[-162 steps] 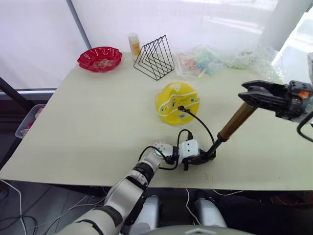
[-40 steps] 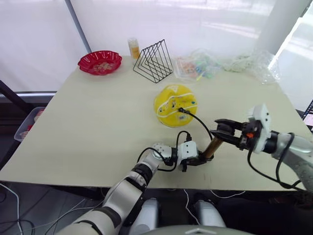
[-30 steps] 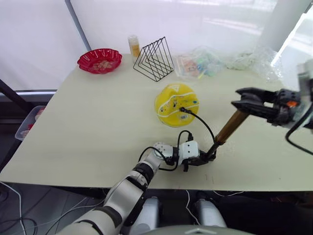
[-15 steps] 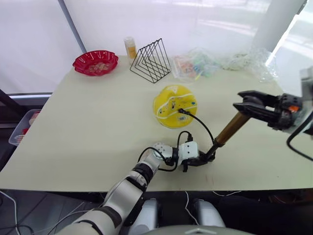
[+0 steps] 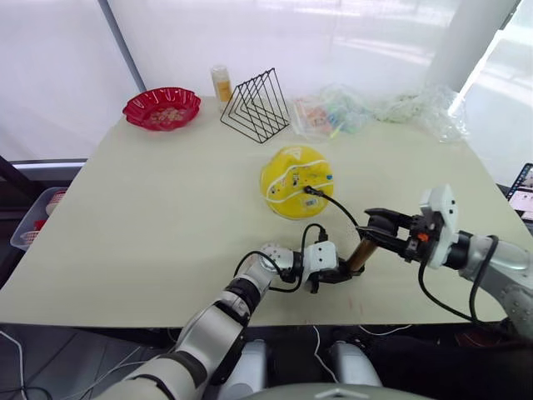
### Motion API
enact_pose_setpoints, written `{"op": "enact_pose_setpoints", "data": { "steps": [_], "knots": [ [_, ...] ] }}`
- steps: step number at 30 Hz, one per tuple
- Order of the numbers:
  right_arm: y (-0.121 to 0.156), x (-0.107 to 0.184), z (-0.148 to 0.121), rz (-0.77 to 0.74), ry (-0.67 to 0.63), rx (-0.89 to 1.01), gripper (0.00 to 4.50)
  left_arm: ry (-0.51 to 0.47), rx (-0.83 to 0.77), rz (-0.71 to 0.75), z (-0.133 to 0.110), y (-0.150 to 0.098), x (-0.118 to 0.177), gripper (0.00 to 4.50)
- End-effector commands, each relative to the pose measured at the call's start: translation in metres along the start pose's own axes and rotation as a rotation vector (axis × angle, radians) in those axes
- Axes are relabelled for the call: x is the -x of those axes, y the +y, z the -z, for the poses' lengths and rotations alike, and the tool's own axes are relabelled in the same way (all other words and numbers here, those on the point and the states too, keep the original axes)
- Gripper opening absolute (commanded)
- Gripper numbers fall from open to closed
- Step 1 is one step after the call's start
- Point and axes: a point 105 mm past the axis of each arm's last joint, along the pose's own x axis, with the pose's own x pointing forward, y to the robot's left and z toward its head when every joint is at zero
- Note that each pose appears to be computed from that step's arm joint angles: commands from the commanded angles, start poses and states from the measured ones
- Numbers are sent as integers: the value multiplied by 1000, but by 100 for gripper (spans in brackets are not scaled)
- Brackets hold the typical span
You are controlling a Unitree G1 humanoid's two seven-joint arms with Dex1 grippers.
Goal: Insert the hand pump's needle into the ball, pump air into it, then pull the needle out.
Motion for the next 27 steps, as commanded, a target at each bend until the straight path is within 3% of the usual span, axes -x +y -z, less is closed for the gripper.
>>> {"op": "enact_pose_setpoints", "data": {
  "steps": [1,8,17,19,23,27],
  "knots": [
    [-10,17,-48,41,-90,99,182,220,133,133,60,-43,15,100],
    [-10,49,-124,52,-190,183,182,225,135,140,61,-43,14,100],
    [-6,71,-168,79,-257,196,182,230,134,145,61,-44,14,100],
    [-6,65,-156,76,-211,177,182,230,133,146,61,-44,15,100],
    [-9,41,-92,68,-20,89,182,229,132,149,61,-45,15,100],
    [-12,23,-43,86,32,13,182,230,131,148,61,-44,15,100]
  ]
}}
